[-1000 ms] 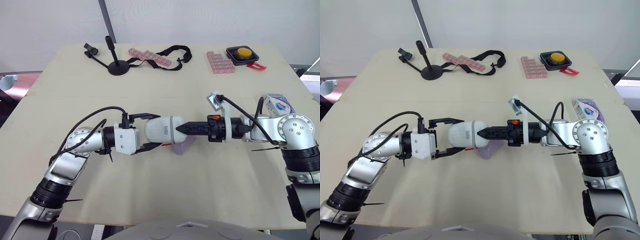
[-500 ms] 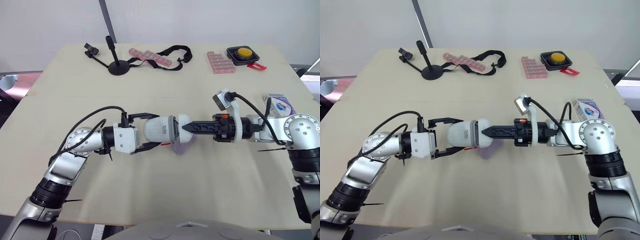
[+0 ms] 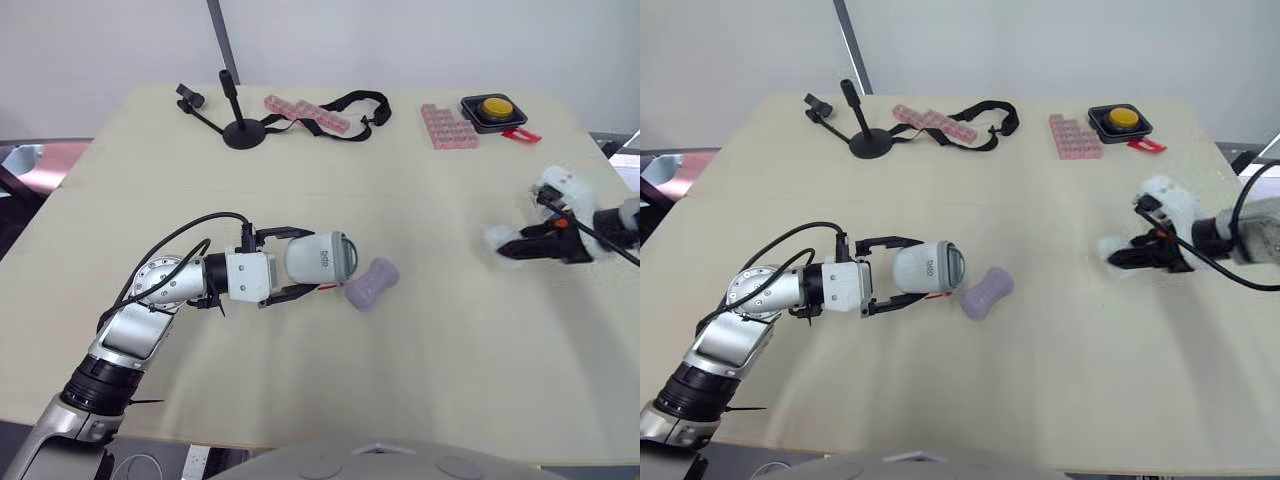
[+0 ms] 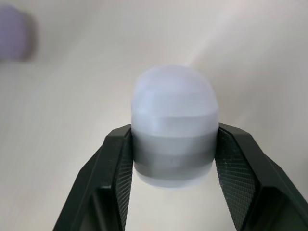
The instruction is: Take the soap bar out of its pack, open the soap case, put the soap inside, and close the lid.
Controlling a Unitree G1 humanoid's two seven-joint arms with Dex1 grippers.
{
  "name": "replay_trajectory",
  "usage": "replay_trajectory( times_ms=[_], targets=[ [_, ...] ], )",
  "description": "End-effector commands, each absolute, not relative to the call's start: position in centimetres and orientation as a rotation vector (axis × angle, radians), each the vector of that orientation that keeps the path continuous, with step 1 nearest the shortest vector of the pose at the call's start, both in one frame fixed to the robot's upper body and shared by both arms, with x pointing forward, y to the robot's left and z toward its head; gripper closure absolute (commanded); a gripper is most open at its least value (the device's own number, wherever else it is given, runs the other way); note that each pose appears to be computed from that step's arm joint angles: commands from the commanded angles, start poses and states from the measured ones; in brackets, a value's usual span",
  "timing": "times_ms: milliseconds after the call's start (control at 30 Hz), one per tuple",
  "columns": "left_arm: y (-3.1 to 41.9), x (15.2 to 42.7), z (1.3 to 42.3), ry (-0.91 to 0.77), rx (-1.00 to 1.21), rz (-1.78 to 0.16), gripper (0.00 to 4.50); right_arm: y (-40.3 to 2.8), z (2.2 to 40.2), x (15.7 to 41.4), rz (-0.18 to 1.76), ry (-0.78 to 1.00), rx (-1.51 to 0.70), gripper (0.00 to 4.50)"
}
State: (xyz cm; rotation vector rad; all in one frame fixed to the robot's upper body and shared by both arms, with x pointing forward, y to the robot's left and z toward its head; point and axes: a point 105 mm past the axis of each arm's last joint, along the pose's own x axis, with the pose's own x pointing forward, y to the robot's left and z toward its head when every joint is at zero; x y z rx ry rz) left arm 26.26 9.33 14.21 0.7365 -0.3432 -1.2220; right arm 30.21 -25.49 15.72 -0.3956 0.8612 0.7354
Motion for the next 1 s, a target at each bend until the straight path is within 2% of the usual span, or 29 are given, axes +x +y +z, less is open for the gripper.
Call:
replay_trajectory(
  times_ms=[33,233,500,700,1000],
  targets=[
    [9.3,26.4,15.0,-0.377,0.733,-1.206,1.02,-25.5,16.2,31.0,0.774,0.857,-0.606,2.52],
    [9.3,26.2,14.9,-0.374,0.73,-1.21,1.02,-24.9,16.3,32.4,0.819,0.864,-0.787,2.52],
    [9.2,24.9,14.4,-0.331,0.669,-1.284,1.02,-23.7,14.9,33.9,0.991,0.859,-0.842,2.52],
    [9.3,24.5,14.1,-0.306,0.654,-1.309,1.02,-24.8,14.2,34.9,1.014,0.88,-0.975,2.52],
    [10.2,24.4,13.5,-0.228,0.627,-1.315,1.02,-24.7,14.1,35.8,1.047,0.879,-1.042,2.52]
  ],
)
